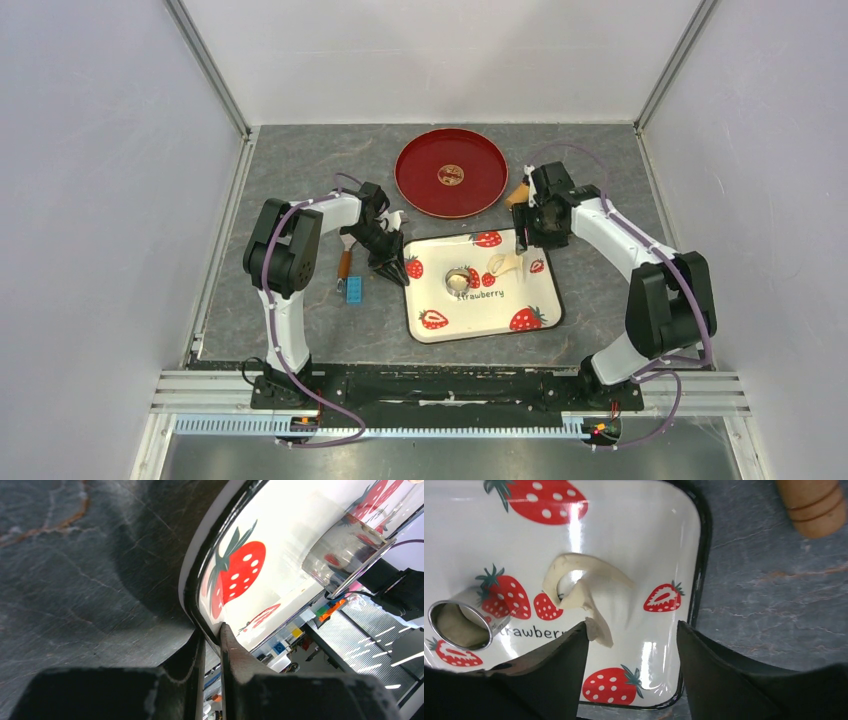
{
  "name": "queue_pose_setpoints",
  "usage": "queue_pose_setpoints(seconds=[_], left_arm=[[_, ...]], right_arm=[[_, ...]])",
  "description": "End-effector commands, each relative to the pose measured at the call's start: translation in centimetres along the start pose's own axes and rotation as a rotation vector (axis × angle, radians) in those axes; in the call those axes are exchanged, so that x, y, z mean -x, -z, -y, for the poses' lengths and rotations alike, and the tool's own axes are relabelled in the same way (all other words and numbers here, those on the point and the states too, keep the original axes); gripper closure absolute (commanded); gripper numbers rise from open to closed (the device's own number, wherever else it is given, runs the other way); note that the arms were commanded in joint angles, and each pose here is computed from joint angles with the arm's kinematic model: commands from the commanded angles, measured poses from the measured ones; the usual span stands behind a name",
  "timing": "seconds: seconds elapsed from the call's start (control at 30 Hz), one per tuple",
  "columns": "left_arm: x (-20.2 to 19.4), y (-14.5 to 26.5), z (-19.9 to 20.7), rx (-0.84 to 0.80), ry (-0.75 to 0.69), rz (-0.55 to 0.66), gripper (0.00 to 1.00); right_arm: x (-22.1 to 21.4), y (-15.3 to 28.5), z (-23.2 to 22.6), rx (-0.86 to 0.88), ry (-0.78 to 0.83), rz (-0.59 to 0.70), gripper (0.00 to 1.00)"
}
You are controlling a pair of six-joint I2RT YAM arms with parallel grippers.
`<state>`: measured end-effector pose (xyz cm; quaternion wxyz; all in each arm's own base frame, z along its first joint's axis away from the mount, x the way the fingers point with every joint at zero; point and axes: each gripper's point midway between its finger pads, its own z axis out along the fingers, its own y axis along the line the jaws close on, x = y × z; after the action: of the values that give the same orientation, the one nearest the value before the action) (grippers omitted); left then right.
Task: Roll out the dumpling wrappers from the dough
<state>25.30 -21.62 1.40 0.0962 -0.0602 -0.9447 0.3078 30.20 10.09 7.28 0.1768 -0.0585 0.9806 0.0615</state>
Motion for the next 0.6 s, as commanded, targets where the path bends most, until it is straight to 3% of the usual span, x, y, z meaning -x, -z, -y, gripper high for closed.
queue_pose_setpoints(seconds=[0.0, 0.1, 0.33, 0.57], left_arm=[[0.3, -0.2, -2.5, 0.143, -0.083, 0.015, 0.82], [0.3, -0.2, -2.5, 0.142, -0.085, 0.016, 0.82], [0.1, -0.2, -2.6, 0.146, -0.083, 0.013, 0.82], [0.0, -0.3, -2.7, 0.145, -0.084, 0.009, 0.82]], right_arm=[[4.4, 3.4, 1.5, -0.110, 0.003, 0.143, 0.31], [5.3, 4.5, 1.8, -0.150, 0.019, 0.153, 0.25], [5.7, 4.9, 0.1, -0.095, 0.051, 0.143, 0.23], [0.0, -0.4, -0.9, 0.022, 0.022, -0.022, 0.16]])
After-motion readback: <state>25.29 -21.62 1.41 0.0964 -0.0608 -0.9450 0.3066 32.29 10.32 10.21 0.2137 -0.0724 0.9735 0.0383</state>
